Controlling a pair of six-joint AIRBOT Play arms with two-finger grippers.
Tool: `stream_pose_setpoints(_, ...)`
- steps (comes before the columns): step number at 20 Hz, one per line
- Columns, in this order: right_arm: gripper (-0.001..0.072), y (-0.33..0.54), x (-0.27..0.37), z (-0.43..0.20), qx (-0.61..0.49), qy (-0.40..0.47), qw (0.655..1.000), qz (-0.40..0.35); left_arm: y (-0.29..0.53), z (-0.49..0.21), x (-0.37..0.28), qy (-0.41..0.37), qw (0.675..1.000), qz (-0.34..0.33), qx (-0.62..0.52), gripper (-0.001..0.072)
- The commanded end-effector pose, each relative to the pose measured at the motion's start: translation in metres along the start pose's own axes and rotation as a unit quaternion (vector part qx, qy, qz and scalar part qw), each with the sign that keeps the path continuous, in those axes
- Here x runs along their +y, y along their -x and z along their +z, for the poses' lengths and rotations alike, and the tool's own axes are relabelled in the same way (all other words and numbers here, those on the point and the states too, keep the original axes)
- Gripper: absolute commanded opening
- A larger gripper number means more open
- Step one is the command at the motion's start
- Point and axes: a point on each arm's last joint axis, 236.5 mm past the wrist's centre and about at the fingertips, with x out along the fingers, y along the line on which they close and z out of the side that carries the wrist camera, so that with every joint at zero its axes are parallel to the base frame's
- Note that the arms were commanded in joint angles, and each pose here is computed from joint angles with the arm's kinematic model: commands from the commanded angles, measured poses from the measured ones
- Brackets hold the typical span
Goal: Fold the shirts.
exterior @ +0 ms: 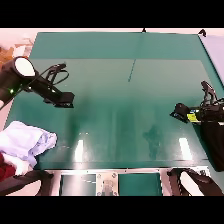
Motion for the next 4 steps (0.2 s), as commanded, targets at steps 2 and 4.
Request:
stream_pose_setpoints(2, 0.0022, -0.0022, 0.0059, -0.0071, 0.004, 0.007, 1.0, 0.007, -0.0043, -0.006, -0.0013, 0.001, 1.0, 0.0, 0.0, 0.0024)
stream_pose_setpoints(4, 0.0022, -0.0022, 0.0059, -0.0071, 0.004, 0.007, 1.0, 0.007, -0.0043, -0.0062, -0.0013, 0.001, 1.0, 0.0, 0.001, 0.0023)
